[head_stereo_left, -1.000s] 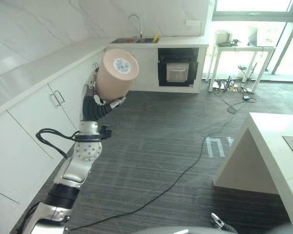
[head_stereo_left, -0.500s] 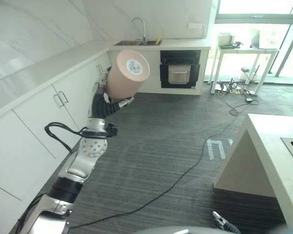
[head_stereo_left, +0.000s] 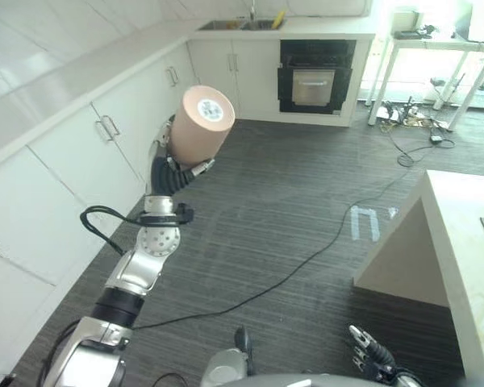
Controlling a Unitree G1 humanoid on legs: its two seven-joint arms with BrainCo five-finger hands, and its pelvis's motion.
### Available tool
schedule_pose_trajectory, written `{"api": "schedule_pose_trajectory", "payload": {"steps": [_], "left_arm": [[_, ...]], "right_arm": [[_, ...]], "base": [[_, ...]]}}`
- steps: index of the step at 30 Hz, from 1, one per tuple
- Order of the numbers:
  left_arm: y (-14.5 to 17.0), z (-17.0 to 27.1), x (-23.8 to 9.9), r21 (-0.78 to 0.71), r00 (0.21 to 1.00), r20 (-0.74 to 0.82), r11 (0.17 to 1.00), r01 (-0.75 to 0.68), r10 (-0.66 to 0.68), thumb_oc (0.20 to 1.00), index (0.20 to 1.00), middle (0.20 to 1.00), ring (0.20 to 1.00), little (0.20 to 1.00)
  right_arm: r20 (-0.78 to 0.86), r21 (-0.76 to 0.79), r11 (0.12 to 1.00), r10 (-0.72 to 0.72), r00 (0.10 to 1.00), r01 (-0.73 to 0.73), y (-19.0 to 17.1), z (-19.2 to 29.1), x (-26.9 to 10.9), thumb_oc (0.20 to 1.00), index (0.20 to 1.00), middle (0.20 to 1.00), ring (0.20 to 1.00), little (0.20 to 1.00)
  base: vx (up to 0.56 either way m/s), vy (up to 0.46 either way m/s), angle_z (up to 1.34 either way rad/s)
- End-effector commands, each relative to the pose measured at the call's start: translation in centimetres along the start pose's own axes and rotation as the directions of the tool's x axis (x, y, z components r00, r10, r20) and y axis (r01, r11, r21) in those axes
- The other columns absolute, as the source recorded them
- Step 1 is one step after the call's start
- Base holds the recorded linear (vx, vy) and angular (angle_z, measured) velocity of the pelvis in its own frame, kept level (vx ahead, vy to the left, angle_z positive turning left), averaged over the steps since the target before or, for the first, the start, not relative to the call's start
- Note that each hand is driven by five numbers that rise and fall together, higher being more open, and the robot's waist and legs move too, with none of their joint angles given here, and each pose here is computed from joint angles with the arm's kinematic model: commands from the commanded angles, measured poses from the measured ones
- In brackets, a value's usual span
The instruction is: Place the dishes in the dishwasher.
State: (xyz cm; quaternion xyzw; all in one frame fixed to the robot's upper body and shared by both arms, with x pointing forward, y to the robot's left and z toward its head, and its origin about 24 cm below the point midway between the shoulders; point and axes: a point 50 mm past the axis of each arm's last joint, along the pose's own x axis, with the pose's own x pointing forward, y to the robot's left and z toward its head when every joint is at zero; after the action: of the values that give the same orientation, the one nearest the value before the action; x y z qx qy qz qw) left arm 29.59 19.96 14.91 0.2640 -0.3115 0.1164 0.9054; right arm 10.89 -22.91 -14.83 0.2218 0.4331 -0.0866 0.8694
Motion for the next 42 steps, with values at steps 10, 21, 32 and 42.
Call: {"api": "schedule_pose_trajectory", "payload": {"steps": [10,21,32,42], "left_arm": [[1.1,2.4,2.2,0.039,0.984,0.172,0.998,0.044,-0.05,0.2,0.2,0.2,0.2,0.2],[0.5,3.1,1.0,0.051,0.978,0.191,0.996,0.076,-0.085,0.2,0.2,0.2,0.2,0.2],[2.5,2.9,-0.6,0.073,0.981,0.188,0.996,0.045,-0.058,0.2,0.2,0.2,0.2,0.2],[3.0,2.6,-1.9,0.102,0.983,0.177,0.995,0.021,-0.039,0.2,0.2,0.2,0.2,0.2]], "right_arm": [[0.181,0.099,0.994,0.034,0.983,-0.052,3.1,1.7,0.9,1.0,1.0,1.0,1.0,1.0],[0.22,0.114,0.993,0.014,0.976,-0.039,2.3,3.5,0.9,1.0,1.0,1.0,1.0,1.0],[0.211,0.016,0.998,0.055,0.976,-0.059,2.4,4.1,0.9,1.0,1.0,1.0,1.0,1.0],[0.16,-0.053,0.993,0.114,0.981,-0.106,3.6,3.0,1.1,1.0,1.0,1.0,1.0,1.0]], "base": [[0.33,0.263,0.25],[0.46,-0.175,0.43],[0.37,-0.296,-0.39],[0.45,0.051,-0.79]]}}
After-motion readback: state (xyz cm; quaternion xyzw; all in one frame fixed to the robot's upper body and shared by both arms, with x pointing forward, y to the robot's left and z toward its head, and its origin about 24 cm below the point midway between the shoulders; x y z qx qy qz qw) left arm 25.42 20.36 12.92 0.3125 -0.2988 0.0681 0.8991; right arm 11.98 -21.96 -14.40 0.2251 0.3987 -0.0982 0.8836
